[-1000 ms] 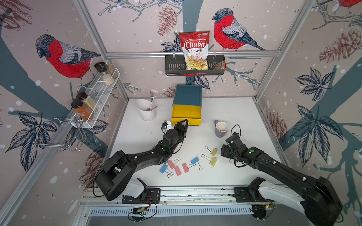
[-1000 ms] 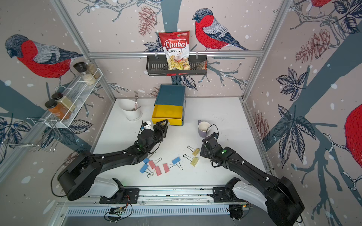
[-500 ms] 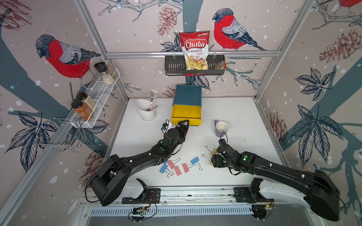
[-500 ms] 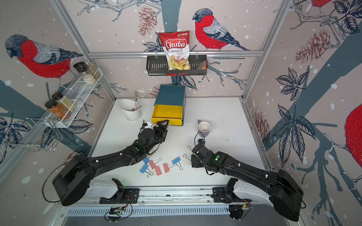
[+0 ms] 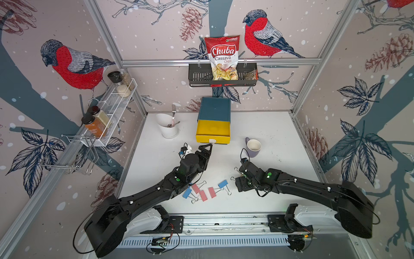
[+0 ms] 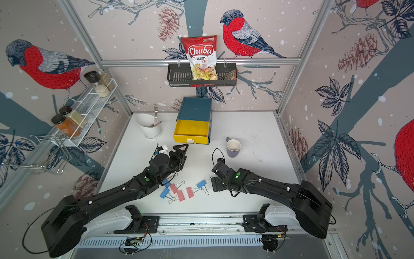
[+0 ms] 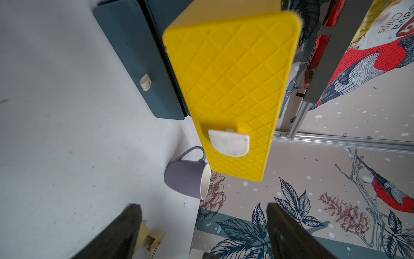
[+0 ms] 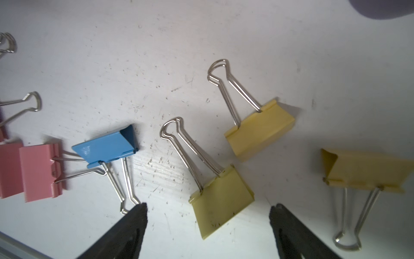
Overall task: Put the binder clips in the drawer according to color
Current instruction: Pick up the binder clip at the center of the board.
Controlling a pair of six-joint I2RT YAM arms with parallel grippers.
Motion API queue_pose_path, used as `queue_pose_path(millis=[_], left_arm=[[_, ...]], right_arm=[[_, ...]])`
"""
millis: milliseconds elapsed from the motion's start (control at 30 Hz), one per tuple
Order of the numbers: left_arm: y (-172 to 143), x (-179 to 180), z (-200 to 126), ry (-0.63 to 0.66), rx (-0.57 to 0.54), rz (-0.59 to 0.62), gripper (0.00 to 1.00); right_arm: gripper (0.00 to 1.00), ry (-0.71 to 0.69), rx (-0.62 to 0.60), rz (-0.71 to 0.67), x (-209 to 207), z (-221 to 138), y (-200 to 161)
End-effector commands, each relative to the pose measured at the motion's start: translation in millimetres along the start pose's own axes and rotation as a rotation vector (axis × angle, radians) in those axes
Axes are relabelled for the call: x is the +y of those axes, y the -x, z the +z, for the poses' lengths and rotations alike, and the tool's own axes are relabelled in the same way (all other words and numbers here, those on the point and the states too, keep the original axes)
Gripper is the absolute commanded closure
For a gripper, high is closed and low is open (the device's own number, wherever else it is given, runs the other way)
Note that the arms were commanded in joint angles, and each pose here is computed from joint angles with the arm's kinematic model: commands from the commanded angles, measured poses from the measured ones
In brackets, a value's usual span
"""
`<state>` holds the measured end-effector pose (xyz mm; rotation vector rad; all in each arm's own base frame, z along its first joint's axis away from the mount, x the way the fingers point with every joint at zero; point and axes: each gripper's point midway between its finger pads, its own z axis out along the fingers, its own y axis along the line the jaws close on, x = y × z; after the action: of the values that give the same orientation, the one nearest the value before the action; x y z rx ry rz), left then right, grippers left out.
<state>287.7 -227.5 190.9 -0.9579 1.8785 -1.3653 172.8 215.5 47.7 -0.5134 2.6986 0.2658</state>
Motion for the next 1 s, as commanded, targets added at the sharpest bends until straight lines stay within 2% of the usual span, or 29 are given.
queue_pose_path(millis=[0,300,667,967], left_arm=[[7,6,-9,0.027,-0.032,0.035,0.09],[17,7,-26,0.032,-0.073,0.054,0.09],[21,9,-32,0.031,-0.089,0.048,0.09],[22,11,-36,0.041,-0.088,0.055,0.09]], right_arm=[[0.09,0.02,0.012,-0.028,3,7,0],[0.1,0.116,0.065,-0.082,22,18,-17],[0.15,0.047,0.088,-0.094,23,21,-34],[0.26,-0.038,0.111,-0.126,14,30,-33]])
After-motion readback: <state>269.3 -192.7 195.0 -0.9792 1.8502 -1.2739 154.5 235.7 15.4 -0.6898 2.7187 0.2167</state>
